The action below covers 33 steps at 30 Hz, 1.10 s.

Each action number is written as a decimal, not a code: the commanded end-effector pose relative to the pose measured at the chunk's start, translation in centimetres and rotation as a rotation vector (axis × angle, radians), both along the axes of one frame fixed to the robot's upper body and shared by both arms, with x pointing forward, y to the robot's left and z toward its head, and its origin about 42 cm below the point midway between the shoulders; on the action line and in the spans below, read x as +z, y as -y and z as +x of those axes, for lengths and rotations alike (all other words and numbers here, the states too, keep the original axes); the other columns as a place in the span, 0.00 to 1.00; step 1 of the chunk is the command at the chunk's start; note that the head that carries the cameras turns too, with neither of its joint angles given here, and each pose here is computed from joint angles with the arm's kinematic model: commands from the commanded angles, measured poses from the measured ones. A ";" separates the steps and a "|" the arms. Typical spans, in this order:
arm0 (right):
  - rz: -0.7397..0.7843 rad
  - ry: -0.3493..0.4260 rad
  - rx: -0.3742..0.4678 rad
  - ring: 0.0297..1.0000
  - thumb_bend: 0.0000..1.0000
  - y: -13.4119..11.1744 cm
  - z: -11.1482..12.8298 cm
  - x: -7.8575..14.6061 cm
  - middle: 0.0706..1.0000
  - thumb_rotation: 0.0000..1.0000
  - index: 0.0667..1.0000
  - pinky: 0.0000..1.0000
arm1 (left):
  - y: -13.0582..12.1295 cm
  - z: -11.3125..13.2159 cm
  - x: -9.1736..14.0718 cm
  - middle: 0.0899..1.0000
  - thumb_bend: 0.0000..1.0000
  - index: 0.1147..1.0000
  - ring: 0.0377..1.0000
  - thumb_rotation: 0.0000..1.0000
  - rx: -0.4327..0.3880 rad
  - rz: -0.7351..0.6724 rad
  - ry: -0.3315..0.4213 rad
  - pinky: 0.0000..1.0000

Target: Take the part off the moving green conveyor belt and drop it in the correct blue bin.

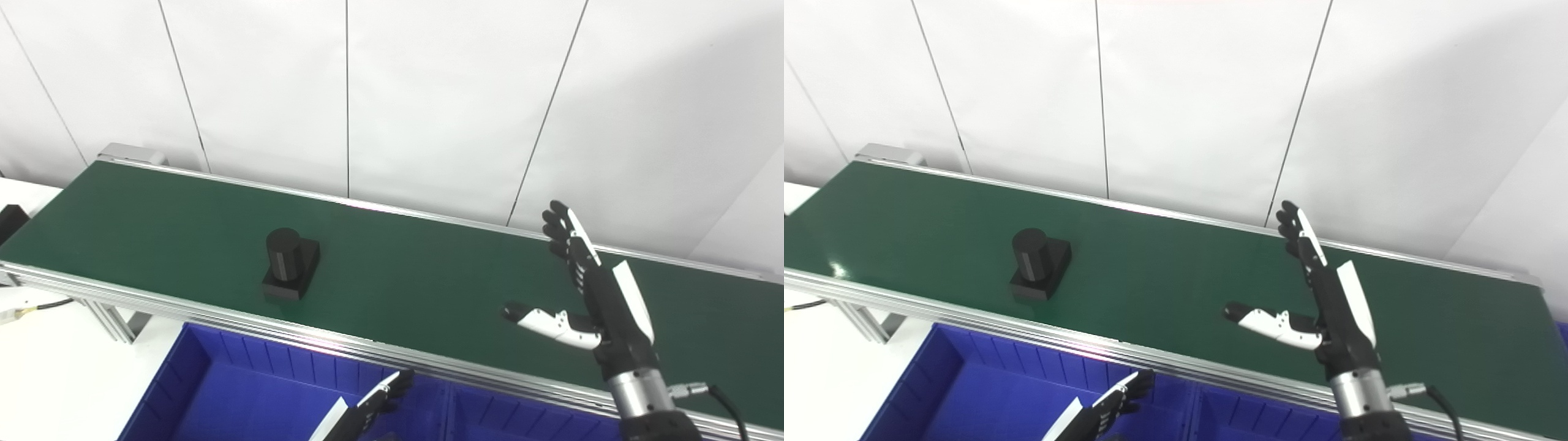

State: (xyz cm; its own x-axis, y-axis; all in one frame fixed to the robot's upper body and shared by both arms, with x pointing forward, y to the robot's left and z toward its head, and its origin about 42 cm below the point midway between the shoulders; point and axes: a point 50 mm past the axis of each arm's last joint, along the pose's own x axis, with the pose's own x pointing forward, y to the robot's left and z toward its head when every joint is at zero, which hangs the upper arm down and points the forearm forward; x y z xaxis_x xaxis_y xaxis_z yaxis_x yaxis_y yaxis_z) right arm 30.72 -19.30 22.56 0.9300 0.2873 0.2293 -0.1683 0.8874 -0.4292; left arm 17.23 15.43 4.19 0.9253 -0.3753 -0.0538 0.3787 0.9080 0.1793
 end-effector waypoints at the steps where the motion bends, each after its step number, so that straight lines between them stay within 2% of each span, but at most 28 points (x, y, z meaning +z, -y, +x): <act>1: 0.001 0.033 0.005 0.93 0.88 -0.2 0.7 1.1 0.94 0.45 0.98 0.89 | 0.3 0.6 0.5 0.95 0.79 0.93 0.94 0.97 0.015 -0.020 0.042 0.90; 8: 0.028 0.027 -0.012 0.91 0.89 -0.9 1.7 0.4 0.90 0.47 0.96 0.90 | 0.4 1.0 0.4 0.95 0.77 0.93 0.95 0.98 0.014 -0.023 0.043 0.90; 15: -0.004 0.020 -0.001 0.92 0.92 -2.6 3.1 -0.4 0.91 0.49 0.96 0.93 | 0.0 1.2 0.0 0.96 0.74 0.94 0.95 0.98 0.011 -0.033 0.055 0.91; 23: -0.007 -0.022 -0.012 0.92 0.94 -4.9 4.7 -1.1 0.93 0.50 0.97 0.88 | -0.8 1.7 0.0 0.95 0.77 0.96 0.94 0.99 0.001 -0.032 0.070 0.90; 28: -0.015 -0.043 -0.014 0.93 0.95 -6.4 5.2 -1.6 0.94 0.51 0.97 0.87 | -1.3 2.0 0.0 0.95 0.73 0.95 0.94 1.00 -0.002 -0.039 0.070 0.91; 33: -0.022 -0.071 -0.004 0.89 0.95 -7.4 5.9 -1.9 0.93 0.52 0.97 0.78 | -1.7 2.1 0.1 0.93 0.73 0.95 0.93 1.00 -0.002 -0.024 0.088 0.90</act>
